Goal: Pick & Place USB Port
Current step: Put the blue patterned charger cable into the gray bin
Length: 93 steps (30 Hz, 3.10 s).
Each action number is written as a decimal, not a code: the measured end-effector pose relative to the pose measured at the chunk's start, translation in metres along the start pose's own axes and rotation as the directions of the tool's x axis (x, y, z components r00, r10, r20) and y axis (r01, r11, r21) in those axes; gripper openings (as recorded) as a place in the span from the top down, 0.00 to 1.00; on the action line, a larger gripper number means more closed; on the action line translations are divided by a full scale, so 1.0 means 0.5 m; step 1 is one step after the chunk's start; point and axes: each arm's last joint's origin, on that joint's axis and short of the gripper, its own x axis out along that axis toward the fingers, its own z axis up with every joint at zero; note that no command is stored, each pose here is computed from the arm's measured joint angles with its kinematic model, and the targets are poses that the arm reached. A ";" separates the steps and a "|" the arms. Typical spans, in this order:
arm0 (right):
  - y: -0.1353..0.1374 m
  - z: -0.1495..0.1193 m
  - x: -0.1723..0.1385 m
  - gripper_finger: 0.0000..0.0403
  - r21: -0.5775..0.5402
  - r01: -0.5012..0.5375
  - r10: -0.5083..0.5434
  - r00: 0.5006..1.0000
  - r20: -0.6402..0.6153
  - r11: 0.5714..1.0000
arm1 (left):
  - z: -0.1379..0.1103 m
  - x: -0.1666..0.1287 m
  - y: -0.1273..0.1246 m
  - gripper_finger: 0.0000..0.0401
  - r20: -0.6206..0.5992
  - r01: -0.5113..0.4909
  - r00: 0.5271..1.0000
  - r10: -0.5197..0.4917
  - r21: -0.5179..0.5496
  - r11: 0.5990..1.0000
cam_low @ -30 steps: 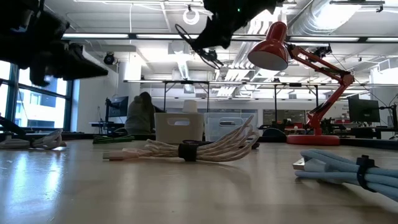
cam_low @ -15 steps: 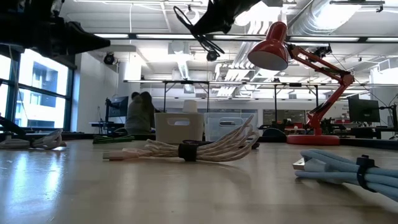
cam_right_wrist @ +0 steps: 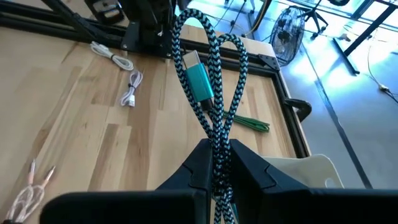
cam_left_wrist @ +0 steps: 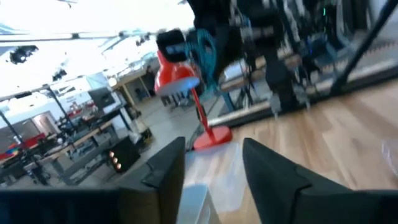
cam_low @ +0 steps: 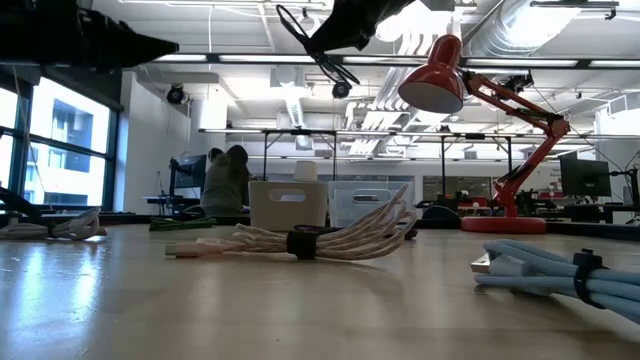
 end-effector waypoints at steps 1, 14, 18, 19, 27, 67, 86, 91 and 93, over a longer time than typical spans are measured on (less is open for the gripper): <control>0.000 0.000 0.000 0.94 0.000 0.000 0.000 1.000 0.000 1.000 | 0.003 0.000 0.001 0.58 0.020 0.001 1.000 -0.001 -0.012 1.000; 0.006 0.009 0.000 0.94 -0.005 -0.012 0.012 0.999 0.042 1.000 | 0.014 0.067 -0.028 0.54 0.129 0.037 0.991 -0.021 -0.126 0.991; 0.016 0.012 -0.001 0.94 -0.017 -0.023 0.023 0.999 0.045 1.000 | 0.015 0.093 -0.037 0.54 0.148 0.020 0.989 0.000 -0.135 0.991; 0.019 0.013 -0.001 0.94 -0.021 -0.026 0.027 0.999 0.046 0.999 | 0.018 0.102 -0.037 0.54 0.147 0.017 0.989 0.002 -0.132 0.991; 0.036 0.017 -0.002 0.94 -0.037 -0.047 0.049 0.997 0.052 0.998 | 0.046 0.204 -0.019 0.54 0.104 0.136 0.987 -0.126 -0.087 0.987; 0.056 0.021 -0.005 0.59 -0.071 0.148 -0.148 0.989 0.005 0.986 | 0.057 0.295 -0.009 0.99 -0.050 0.167 0.986 -0.162 0.133 0.977; 0.118 0.024 -0.091 0.46 -0.111 0.223 -0.236 0.965 -0.119 0.968 | -0.046 0.252 0.209 0.99 -0.341 -0.089 0.933 0.117 0.097 0.991; 0.125 0.023 -0.093 0.48 -0.108 0.213 -0.226 0.966 -0.125 0.971 | -0.098 0.267 0.222 0.99 -0.372 -0.040 0.928 0.037 0.001 0.999; 0.125 0.023 -0.093 0.48 -0.102 0.214 -0.226 0.966 -0.124 0.972 | -0.120 0.279 0.216 0.99 -0.379 -0.011 0.925 0.003 -0.018 1.000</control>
